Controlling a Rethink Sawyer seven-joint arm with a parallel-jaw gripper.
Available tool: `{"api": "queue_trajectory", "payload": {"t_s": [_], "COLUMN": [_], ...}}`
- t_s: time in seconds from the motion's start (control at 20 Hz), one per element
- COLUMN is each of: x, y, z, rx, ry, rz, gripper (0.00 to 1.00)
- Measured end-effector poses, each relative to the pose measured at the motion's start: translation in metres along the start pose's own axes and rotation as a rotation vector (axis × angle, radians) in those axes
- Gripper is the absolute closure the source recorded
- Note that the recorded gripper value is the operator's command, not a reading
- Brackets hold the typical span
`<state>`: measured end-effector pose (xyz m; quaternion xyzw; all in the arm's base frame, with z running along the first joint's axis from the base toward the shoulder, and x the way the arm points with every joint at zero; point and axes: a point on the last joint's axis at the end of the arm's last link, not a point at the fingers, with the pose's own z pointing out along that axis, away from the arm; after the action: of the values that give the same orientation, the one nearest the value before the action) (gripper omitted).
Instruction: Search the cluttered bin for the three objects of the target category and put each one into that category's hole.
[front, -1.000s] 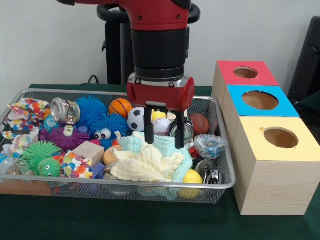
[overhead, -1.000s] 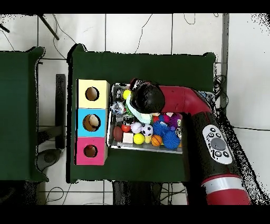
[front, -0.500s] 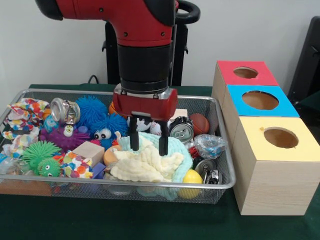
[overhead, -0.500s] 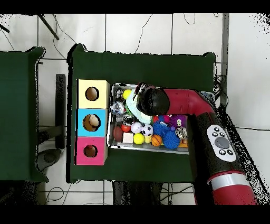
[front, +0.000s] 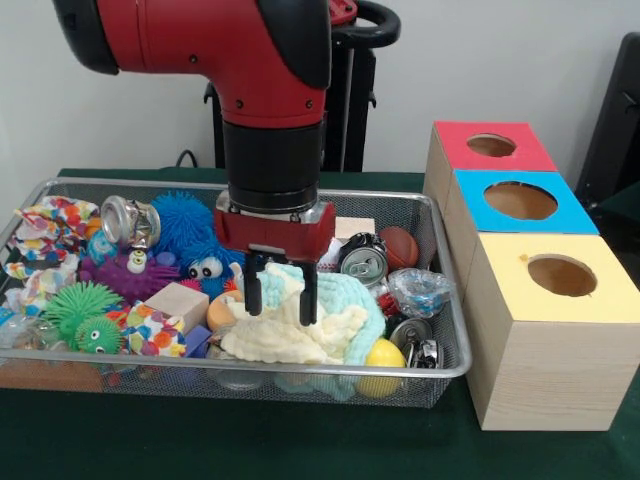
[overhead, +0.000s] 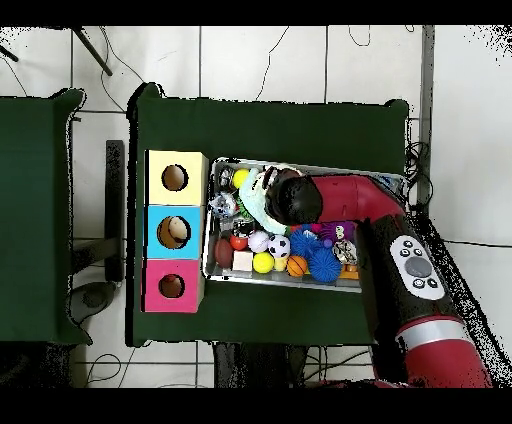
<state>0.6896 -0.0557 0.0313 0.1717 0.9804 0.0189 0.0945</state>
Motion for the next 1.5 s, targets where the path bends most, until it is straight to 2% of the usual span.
{"api": "queue_trajectory", "payload": {"t_s": [0.3,0.55,0.9,1.5], "x": [0.022,0.036,0.049,0.062], "y": [0.021,0.037,0.053,0.057], "z": [0.020,0.025,0.028,0.036], "rx": [-0.007,-0.018,-0.031,0.000], "ry": [0.012,0.019,-0.003,-0.055], "rz": [-0.060,-0.088,-0.121,-0.167], "gripper": [0.00,0.00,0.00,0.00]}}
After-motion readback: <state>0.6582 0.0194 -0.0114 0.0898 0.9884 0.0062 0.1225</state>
